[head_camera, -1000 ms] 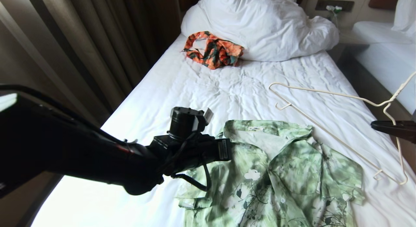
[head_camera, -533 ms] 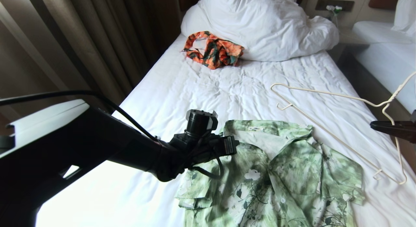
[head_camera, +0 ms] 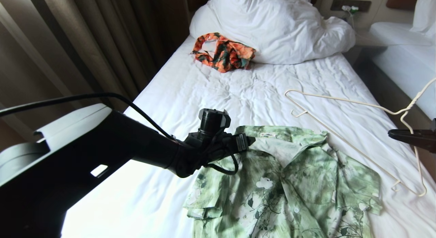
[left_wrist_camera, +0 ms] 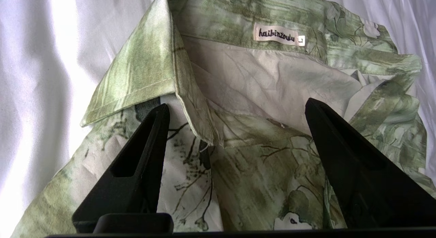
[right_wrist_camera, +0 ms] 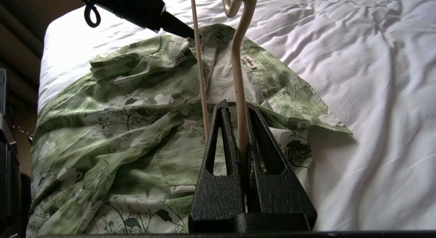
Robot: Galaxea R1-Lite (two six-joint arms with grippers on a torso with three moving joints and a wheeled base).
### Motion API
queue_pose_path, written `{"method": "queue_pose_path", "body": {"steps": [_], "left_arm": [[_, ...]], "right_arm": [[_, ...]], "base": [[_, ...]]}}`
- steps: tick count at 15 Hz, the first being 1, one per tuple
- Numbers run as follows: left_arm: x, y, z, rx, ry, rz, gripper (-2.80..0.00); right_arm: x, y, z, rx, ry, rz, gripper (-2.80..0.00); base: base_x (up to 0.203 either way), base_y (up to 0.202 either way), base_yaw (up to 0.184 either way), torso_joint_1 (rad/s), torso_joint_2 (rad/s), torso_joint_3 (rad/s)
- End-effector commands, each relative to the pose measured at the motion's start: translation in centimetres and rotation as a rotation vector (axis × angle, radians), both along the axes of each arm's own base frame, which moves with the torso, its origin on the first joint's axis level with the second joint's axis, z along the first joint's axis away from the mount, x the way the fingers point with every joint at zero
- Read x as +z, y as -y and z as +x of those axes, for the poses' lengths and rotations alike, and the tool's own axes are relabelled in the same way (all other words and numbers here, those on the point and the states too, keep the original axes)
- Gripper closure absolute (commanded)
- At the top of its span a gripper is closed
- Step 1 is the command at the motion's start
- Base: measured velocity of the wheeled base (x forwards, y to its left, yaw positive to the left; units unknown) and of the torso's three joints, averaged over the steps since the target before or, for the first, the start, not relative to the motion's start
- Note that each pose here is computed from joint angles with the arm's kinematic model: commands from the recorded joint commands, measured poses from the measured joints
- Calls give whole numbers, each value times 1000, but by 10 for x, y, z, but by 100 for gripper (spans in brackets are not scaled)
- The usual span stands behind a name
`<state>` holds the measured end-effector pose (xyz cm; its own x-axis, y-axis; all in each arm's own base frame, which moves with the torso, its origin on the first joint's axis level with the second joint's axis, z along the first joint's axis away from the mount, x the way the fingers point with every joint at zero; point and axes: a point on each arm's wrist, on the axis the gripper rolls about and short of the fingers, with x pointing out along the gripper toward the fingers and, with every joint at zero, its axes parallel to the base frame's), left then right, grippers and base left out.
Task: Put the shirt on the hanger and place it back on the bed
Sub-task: Lift the shirt and hanger
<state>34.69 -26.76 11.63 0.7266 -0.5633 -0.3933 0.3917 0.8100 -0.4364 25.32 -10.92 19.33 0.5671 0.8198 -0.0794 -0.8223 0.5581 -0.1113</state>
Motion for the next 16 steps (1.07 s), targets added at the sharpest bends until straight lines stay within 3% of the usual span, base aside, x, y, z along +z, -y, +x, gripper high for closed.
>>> {"method": "queue_pose_path", "body": {"steps": [1,6,7,13,16], "left_arm": [[-5,4,8,4,-3,-2,-280],[-12,12,19,40,13,8,-280],[-13,13,21,48,15,12,0],[-2,11,24,56,39,-2,0],[20,2,12,53,54,-10,0]], "right_arm": [[-1,0,1,11,4,3,0],[-2,-4,5,29,1,4,0],[-4,-4,5,29,-4,6,0],[-10,-11,11,53,-27,12,0],[-20,-21,24,91,-71,24,0]], "base": [[0,0,0,0,0,0],[0,0,0,0,0,0],[0,0,0,0,0,0],[0,0,0,0,0,0],[0,0,0,0,0,0]]}}
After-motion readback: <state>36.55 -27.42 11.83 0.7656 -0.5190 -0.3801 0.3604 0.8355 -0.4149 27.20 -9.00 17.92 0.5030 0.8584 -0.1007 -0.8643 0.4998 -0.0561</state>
